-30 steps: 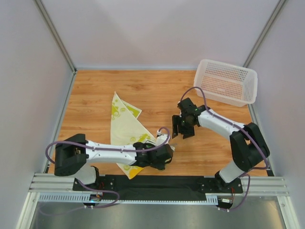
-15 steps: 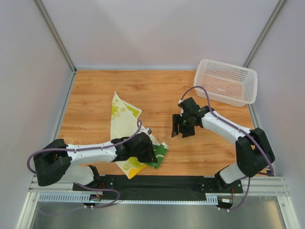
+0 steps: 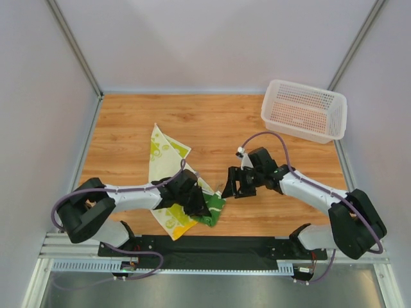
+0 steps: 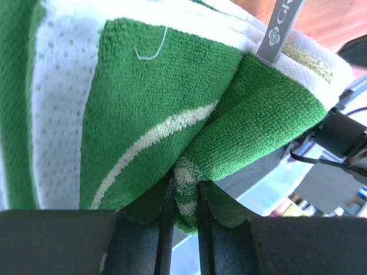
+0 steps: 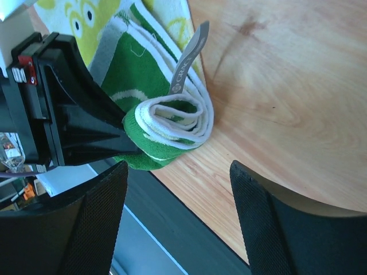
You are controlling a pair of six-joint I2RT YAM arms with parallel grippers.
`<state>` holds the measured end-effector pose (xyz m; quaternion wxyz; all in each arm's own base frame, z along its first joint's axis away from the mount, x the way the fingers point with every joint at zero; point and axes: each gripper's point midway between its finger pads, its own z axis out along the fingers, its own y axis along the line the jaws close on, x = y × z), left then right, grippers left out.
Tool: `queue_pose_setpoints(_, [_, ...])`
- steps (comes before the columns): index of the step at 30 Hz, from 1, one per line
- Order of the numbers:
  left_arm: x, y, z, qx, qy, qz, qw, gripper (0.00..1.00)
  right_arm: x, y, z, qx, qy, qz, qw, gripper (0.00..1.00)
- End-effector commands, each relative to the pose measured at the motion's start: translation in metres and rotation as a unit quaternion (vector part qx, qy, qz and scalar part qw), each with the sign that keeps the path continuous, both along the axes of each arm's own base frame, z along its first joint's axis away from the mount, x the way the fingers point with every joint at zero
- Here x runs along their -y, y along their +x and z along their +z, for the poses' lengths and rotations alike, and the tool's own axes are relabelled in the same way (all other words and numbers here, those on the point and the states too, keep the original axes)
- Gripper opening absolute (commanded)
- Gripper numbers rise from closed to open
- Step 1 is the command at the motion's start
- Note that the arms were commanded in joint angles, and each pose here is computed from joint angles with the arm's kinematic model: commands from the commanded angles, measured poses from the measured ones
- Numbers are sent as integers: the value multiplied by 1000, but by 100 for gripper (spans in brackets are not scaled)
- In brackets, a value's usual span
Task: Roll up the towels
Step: Roll the towel
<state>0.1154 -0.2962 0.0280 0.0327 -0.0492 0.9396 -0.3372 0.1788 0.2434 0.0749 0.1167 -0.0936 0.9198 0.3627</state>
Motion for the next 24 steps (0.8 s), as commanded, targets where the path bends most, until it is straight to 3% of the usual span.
queue_pose_setpoints(1, [-6,-8,-14,-32,10,-3,999,26,-22,-1,5,20,50,16,998,73])
queue_pose_setpoints(15, [-28,-12,-22,-46,27,25,998,29,-57,-1,-38,16,41,24,999,64])
queue_pose_setpoints(18, [-32,-13,-26,-50,28,28,998,29,-62,-2,-42,15,43,29,999,53])
queue_pose_setpoints(19, [-33,-14,-27,-51,28,29,998,29,-63,-3,-42,14,45,31,998,43])
queue_pose_setpoints(22, [-37,-16,-30,-51,32,27,998,29,-67,-2,-41,13,48,30,998,28])
queue_pose_setpoints(24, [-41,-15,-32,-45,43,28,998,31,-67,-2,-41,10,43,28,999,23])
